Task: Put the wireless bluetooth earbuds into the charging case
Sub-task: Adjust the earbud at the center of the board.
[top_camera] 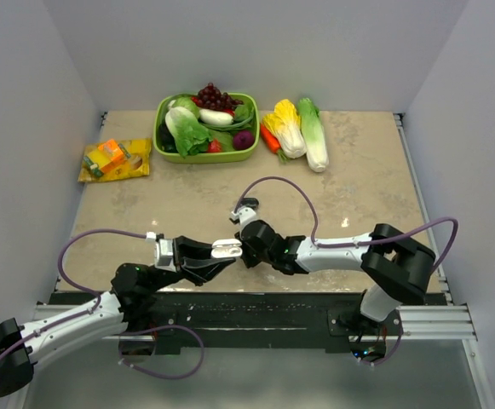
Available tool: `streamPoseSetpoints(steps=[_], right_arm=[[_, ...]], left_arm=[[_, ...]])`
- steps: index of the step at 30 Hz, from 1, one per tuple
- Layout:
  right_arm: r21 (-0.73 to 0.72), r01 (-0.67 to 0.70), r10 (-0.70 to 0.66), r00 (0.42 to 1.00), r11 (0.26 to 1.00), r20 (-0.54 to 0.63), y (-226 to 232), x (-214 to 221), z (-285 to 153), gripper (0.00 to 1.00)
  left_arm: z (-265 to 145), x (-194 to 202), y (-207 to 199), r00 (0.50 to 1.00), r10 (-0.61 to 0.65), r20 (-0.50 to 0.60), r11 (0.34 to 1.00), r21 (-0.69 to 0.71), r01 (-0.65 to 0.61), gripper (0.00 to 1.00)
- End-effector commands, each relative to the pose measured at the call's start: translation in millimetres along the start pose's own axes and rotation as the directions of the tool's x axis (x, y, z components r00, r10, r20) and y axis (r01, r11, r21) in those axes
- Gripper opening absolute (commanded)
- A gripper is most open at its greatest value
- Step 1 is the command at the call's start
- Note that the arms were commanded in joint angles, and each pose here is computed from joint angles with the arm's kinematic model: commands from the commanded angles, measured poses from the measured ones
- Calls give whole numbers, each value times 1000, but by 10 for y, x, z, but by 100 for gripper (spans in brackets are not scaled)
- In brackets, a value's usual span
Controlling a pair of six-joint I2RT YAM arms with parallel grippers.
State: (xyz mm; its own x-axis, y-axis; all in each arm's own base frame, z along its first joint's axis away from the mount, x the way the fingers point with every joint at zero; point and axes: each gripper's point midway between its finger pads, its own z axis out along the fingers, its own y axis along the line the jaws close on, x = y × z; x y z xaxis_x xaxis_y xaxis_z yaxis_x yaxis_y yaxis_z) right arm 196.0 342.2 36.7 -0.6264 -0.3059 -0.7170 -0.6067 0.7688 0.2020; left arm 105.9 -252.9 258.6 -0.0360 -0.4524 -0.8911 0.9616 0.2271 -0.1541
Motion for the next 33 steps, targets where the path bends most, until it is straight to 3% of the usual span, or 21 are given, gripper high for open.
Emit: streamPoseSetpoints(steps=[1, 15, 20, 24, 28, 33], right_arm=[[50, -14, 13, 1000, 999, 8, -95, 28, 76, 0], [155, 8, -8, 1000, 988, 1, -321, 103, 40, 0], [138, 4, -7, 1000, 990, 27, -304, 29, -62, 24], [146, 7, -12, 999, 989, 33, -328, 18, -101, 22], [166, 6, -10, 1000, 986, 25, -391, 55, -87, 14], [167, 0, -6, 999, 986, 36, -400, 53, -120, 16]], left_arm=[[-80, 129, -19, 1000, -9, -12, 1000, 11, 9, 0], [-66, 164, -11, 999, -15, -29, 1000, 8, 15, 0], [-66, 164, -8, 999, -14, -29, 1000, 7, 14, 0], [-67, 180, -18, 999, -18, -34, 1000, 13, 18, 0], [-66, 174, -24, 999, -20, -32, 1000, 16, 20, 0], [-75, 188, -19, 999, -21, -35, 1000, 13, 22, 0]])
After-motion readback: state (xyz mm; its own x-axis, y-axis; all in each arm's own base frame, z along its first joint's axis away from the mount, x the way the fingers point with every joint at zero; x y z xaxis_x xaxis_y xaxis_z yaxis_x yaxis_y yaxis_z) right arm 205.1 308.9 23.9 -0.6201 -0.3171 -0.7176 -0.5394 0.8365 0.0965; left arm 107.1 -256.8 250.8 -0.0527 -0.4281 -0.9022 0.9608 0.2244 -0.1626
